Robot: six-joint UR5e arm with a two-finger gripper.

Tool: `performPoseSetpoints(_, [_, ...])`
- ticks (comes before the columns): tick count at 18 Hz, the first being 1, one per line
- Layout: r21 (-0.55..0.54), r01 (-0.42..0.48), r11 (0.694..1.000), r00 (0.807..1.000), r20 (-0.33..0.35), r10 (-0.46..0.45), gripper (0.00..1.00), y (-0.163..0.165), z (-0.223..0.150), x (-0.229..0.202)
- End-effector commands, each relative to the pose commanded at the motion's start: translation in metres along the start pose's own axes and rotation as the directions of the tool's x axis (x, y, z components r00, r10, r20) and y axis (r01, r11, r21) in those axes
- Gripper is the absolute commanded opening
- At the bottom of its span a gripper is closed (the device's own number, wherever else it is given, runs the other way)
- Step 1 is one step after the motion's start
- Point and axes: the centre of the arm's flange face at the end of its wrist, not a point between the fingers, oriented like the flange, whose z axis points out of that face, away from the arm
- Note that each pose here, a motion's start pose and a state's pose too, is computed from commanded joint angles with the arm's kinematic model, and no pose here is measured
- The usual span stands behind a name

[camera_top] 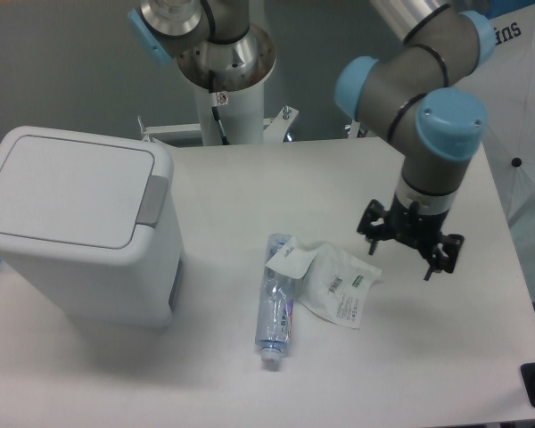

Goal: Open the trash can

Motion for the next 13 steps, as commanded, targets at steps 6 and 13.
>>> performPoseSetpoints(6, [0.119,0.184,0.976,0.983,-0.037,-0.18,1.0,-0.029,-0.041,0.043])
performPoseSetpoints(13, [0.193,0.191,0.962,0.98,-0.087,-0.177,1.0,-0.052,-0.071,0.103])
